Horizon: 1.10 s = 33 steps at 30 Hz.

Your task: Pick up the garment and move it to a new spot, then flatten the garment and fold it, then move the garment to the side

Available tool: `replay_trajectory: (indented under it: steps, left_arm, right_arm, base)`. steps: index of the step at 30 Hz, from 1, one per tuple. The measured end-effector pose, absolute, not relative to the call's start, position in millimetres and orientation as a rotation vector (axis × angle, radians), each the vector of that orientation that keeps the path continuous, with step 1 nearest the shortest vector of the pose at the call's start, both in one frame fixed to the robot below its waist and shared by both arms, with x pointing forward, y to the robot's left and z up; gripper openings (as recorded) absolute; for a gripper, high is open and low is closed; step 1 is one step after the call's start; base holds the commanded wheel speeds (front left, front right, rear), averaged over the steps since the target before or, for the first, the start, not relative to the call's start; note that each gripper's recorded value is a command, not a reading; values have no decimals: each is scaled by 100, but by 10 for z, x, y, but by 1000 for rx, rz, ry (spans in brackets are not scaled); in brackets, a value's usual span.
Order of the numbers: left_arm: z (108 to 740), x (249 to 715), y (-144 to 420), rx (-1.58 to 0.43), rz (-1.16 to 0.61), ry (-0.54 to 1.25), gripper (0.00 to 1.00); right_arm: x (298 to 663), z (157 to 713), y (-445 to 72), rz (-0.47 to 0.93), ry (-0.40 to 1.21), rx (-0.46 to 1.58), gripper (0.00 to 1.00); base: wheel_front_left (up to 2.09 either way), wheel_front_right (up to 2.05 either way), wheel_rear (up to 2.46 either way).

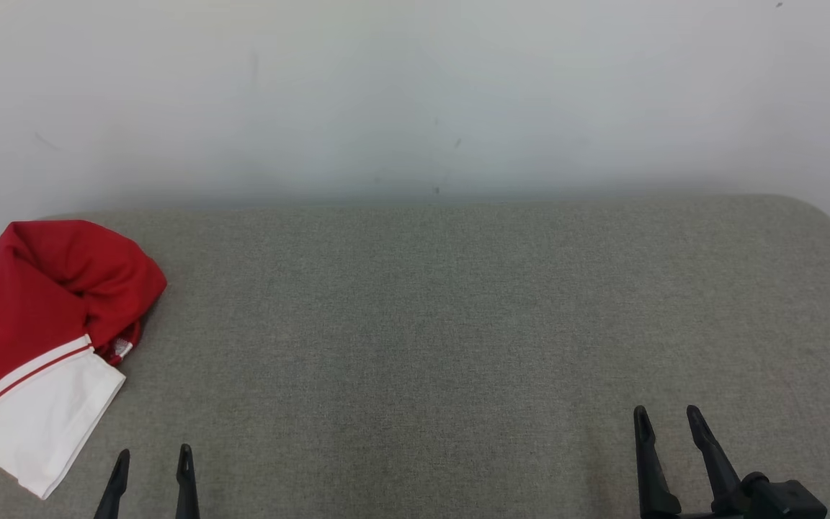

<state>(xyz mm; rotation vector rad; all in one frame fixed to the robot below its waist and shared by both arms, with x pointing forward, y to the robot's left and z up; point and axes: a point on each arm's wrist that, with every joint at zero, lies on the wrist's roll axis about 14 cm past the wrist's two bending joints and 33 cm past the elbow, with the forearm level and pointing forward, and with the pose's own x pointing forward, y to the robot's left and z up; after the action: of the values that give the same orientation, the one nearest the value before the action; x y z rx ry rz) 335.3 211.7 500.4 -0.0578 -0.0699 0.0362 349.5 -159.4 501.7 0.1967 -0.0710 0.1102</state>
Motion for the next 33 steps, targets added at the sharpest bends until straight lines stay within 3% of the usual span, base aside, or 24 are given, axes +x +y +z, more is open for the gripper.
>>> replay_trajectory:
  steps: [33]
  left_arm:
    - [4977, 3263, 2169, -4, 45, -59, 100]
  right_arm:
    - [3485, 5008, -1467, 154, -65, 159, 100]
  base:
    - [0, 0, 0]
